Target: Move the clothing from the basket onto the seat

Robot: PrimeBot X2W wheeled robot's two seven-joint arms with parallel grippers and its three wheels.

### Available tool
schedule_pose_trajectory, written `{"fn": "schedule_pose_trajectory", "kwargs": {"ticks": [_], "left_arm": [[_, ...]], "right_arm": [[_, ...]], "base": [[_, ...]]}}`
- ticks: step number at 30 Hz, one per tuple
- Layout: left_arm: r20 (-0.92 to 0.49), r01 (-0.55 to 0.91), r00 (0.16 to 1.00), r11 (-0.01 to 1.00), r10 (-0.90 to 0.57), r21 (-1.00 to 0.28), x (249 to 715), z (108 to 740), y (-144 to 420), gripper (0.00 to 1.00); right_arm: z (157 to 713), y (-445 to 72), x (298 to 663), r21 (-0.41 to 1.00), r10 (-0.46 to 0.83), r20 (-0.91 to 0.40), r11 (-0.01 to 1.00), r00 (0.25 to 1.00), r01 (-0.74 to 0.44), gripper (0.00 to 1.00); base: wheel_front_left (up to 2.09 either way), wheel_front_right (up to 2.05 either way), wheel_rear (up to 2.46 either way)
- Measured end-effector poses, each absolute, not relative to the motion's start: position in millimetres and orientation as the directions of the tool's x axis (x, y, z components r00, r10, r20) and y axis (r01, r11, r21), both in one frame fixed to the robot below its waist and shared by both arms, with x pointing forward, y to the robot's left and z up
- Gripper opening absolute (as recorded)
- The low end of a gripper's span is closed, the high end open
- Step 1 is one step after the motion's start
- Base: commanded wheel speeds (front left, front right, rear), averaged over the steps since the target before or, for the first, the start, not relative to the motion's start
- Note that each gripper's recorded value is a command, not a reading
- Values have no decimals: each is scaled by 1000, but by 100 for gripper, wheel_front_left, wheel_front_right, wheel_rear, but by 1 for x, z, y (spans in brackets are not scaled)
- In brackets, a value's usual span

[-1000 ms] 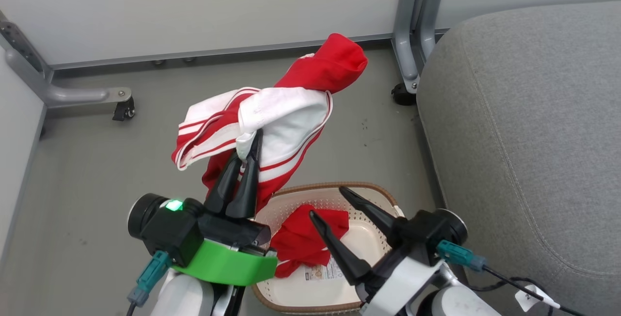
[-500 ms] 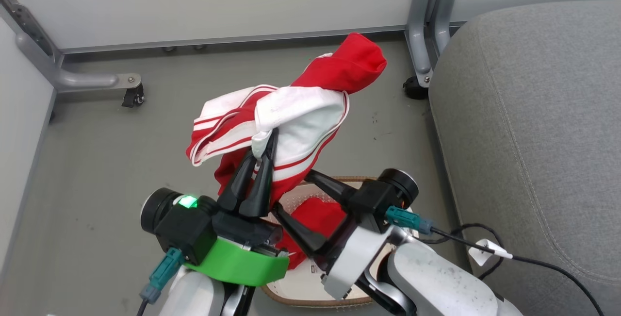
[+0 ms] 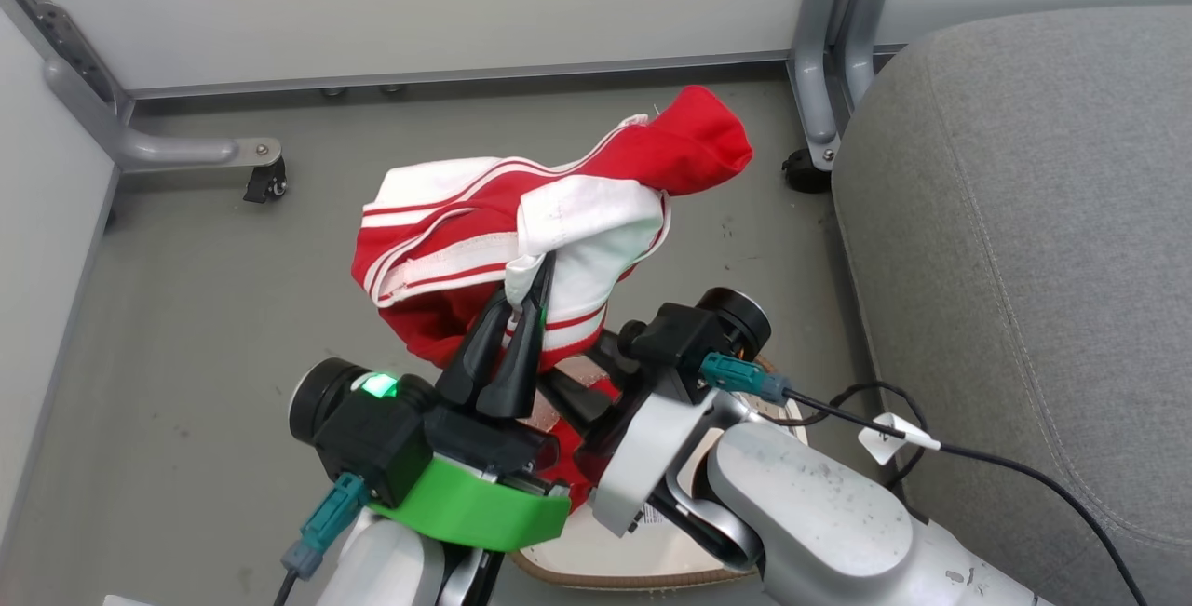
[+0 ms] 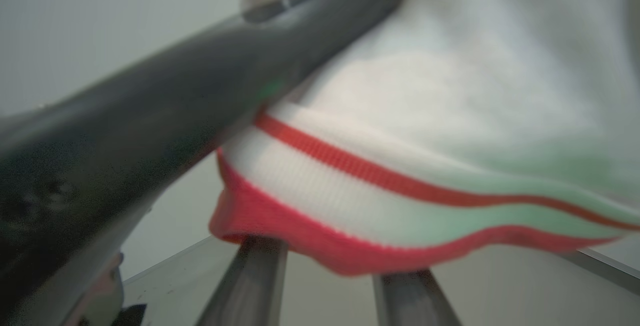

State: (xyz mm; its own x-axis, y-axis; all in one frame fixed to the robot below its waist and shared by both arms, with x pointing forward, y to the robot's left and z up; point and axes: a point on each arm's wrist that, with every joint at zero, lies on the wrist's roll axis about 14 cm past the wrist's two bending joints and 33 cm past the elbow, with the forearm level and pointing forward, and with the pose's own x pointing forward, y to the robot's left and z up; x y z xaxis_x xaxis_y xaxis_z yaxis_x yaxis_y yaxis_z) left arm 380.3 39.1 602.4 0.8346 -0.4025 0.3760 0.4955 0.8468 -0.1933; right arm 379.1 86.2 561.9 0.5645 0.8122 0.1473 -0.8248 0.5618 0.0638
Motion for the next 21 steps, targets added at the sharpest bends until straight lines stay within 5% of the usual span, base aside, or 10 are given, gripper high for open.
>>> {"fn": "schedule_pose_trajectory", "kwargs": {"ticks": [19,21], "left_arm": [[371,491,839,848,-398,-200,382,601,38,0],[370,487,841,850,-394,-201,382,601,39,35]], "right_arm": [[557,82,382,78,810,137,566,571,-821,0],[557,81,382,75,809,135,567,572,-820,0]], "base": [[0,0,0],[0,0,0]]}}
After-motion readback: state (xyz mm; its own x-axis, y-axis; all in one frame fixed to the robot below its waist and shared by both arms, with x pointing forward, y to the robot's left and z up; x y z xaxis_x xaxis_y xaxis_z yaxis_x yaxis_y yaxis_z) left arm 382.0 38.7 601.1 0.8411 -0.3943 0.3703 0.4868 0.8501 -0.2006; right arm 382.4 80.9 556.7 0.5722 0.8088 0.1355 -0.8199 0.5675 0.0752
